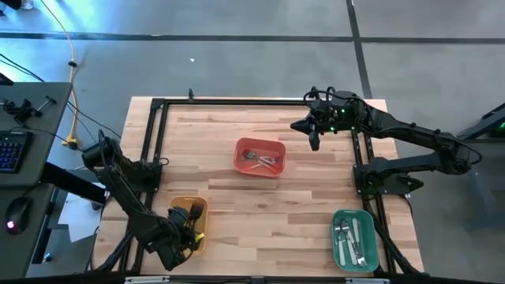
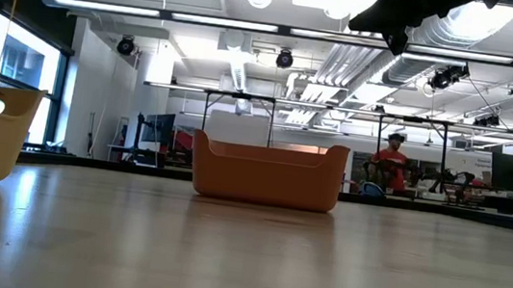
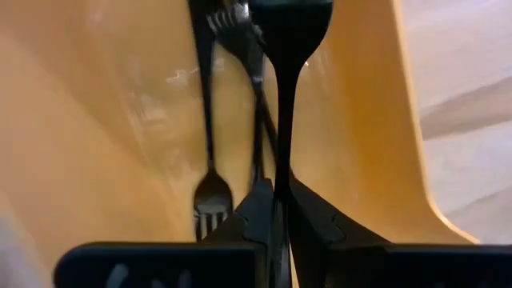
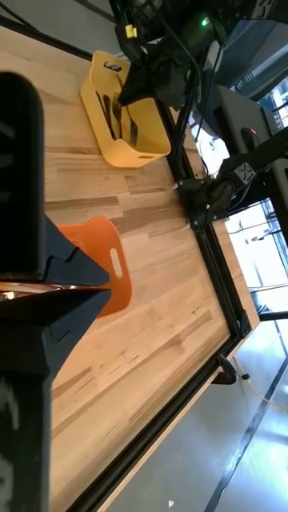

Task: Sort silverware by color (type)
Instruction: Put the black fork into the yellow bin, then return to Home Position

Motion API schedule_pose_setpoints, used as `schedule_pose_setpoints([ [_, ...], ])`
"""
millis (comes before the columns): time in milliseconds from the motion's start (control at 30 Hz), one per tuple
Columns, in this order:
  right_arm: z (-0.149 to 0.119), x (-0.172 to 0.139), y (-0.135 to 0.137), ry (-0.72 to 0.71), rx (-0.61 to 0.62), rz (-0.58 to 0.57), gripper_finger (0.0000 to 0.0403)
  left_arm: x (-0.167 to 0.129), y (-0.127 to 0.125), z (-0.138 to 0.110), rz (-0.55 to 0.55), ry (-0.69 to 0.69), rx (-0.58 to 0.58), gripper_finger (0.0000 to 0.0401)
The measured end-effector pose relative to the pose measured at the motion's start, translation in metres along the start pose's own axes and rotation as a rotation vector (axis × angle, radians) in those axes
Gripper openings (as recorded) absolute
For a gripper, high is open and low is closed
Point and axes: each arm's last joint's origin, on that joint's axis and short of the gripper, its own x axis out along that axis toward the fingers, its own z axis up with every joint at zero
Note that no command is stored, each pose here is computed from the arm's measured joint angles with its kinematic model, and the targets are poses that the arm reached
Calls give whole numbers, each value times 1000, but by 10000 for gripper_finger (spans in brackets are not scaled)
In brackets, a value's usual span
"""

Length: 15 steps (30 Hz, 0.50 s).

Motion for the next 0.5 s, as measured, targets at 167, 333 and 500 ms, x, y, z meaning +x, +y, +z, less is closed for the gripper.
schedule_pose_setpoints([
  [167, 0, 0, 0, 0, 1, 0, 0, 1, 2, 1, 18, -13, -10, 59],
  [333, 0, 0, 0, 0, 2, 0, 0, -3, 5, 5, 41, -37, 28, 93],
  [500, 0, 0, 0, 2, -77, 0, 0, -30, 0, 23, -136, -114, 213, 72],
])
